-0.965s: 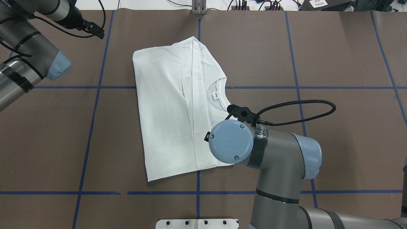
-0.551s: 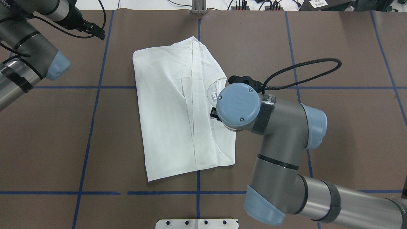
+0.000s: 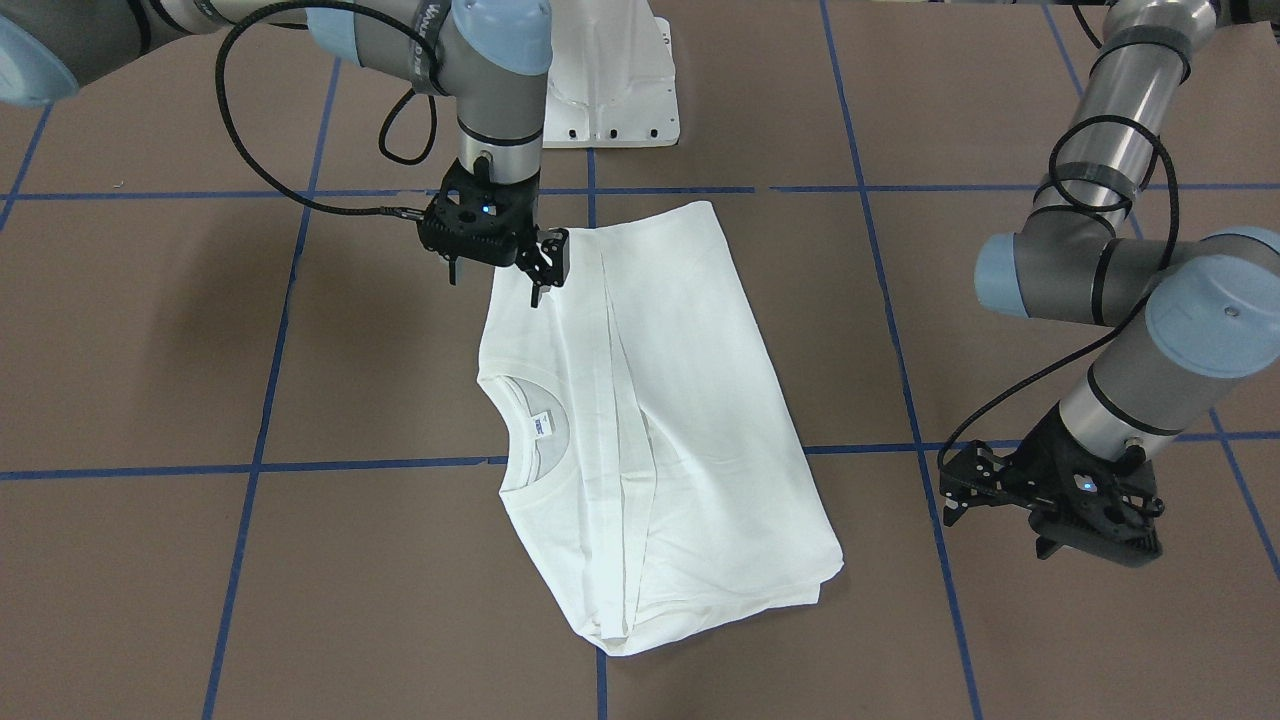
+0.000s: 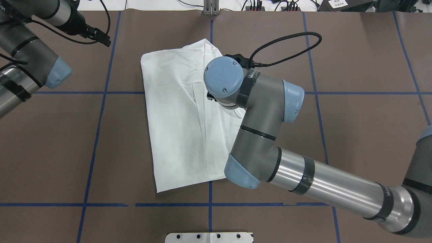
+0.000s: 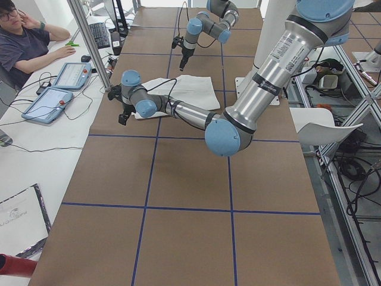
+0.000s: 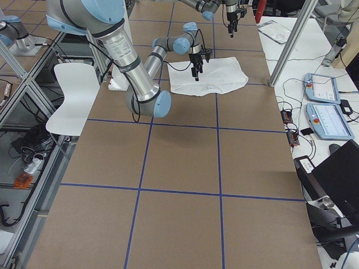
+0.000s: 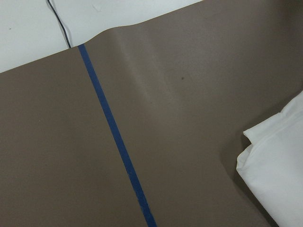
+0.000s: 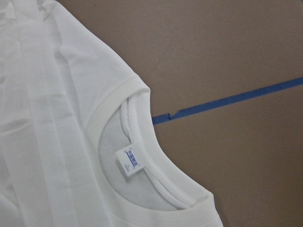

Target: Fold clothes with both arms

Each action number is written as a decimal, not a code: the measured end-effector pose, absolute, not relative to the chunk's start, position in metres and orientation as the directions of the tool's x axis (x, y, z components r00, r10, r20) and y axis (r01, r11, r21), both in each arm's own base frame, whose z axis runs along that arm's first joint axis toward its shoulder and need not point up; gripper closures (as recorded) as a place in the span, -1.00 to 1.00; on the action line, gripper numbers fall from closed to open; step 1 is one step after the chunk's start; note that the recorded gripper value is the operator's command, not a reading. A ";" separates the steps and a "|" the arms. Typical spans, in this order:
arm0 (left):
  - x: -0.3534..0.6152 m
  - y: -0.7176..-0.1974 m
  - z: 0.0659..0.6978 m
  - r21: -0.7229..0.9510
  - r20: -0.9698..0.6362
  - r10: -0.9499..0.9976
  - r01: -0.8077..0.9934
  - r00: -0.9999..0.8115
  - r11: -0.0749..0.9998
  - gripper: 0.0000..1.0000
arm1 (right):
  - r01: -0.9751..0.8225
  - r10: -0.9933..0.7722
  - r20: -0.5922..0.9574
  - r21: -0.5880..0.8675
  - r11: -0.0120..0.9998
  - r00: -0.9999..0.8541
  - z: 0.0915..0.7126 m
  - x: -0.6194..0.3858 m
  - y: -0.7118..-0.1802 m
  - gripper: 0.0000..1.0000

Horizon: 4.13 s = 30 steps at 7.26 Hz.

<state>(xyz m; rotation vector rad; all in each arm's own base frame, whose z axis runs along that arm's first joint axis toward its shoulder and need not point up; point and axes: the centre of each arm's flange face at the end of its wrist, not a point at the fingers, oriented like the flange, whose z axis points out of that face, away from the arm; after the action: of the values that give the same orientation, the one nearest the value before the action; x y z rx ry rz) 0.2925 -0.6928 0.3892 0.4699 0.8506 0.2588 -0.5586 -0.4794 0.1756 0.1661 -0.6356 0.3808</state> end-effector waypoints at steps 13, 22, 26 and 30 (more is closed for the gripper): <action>0.250 -0.693 0.420 0.539 -0.629 0.493 -0.119 0.601 0.834 -1.00 | -0.359 0.165 0.596 0.223 0.907 0.786 0.148 -0.686 -0.562 -1.00; 0.249 -0.692 0.422 0.537 -0.634 0.489 -0.114 0.599 0.836 -1.00 | -0.134 -0.026 0.434 0.334 0.933 0.901 0.142 -0.695 -0.551 -1.00; 0.250 -0.692 0.421 0.538 -0.634 0.489 -0.114 0.599 0.835 -1.00 | -0.112 -0.040 0.429 0.324 0.939 0.902 0.151 -0.706 -0.537 -1.00; 0.250 -0.692 0.421 0.538 -0.634 0.489 -0.113 0.599 0.835 -1.00 | -0.048 -0.072 0.368 0.308 0.950 0.927 0.164 -0.707 -0.530 -1.00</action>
<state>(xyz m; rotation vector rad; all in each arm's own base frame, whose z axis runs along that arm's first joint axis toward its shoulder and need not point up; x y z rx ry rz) 0.2503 -0.6919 0.4210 0.4783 0.8645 0.3649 -0.7070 -0.5299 0.1640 0.3186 -0.3856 -0.0123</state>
